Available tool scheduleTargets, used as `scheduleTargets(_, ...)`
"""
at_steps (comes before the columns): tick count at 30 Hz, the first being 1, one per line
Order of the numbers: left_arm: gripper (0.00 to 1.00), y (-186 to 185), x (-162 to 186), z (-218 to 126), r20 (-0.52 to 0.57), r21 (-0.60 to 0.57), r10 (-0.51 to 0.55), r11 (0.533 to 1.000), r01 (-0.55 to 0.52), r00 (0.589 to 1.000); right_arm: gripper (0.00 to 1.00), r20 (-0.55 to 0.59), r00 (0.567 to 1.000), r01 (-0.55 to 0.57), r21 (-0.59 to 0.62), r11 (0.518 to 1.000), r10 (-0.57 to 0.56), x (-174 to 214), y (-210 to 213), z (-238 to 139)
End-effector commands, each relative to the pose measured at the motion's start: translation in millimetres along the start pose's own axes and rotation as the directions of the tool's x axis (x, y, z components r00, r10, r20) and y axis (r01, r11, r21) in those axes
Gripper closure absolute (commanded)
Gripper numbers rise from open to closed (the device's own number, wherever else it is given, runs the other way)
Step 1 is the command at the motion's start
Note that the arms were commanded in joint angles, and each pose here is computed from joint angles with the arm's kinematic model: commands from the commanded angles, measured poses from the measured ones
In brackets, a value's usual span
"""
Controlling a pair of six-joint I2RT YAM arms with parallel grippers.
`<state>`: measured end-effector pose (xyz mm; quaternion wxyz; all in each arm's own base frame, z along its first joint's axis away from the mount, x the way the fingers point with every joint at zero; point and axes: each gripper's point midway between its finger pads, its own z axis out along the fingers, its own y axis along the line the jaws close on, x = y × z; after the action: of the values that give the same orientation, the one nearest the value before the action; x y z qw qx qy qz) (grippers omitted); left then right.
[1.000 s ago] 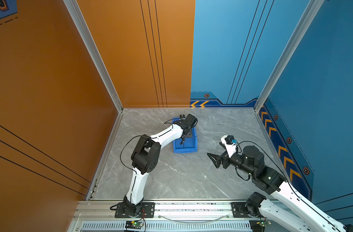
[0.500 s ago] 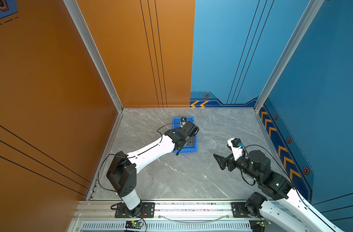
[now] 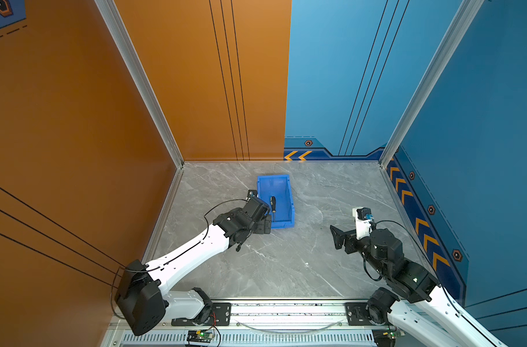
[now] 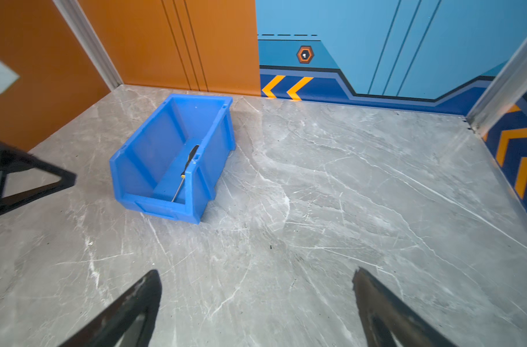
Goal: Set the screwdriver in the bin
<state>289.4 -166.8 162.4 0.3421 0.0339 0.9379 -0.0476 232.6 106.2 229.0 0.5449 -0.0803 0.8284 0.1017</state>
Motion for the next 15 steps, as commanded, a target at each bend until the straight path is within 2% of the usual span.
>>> scheduleTargets(1, 0.02, 11, 11, 3, 0.006, 0.068, 0.029, 0.997, -0.029, 1.0, 0.0, 0.009, 0.999, -0.041, 0.194, 0.98, 0.04, 10, -36, -1)
scheduleTargets(4, 0.02, 30, 17, 6, 0.058, 0.065, 0.02, 0.998, -0.024, 0.998, 0.0, 0.043, 0.998, -0.065, 0.275, 0.959, 0.055, 16, -51, 0)
scheduleTargets(11, 0.02, 88, 19, -7, 0.155, -0.016, -0.096, 0.995, 0.1, 0.983, 0.0, 0.092, 0.994, -0.096, 0.416, 0.904, 0.064, 28, -81, -6)
scheduleTargets(13, 0.02, 102, 23, -6, 0.161, -0.031, -0.13, 0.99, 0.137, 0.978, 0.0, 0.085, 0.995, -0.079, 0.419, 0.905, 0.047, 34, -83, -3)
scheduleTargets(15, 0.02, 117, 23, -8, 0.171, -0.079, -0.155, 0.982, 0.171, 0.973, 0.0, 0.068, 0.998, -0.007, 0.368, 0.93, -0.02, 39, -76, 5)
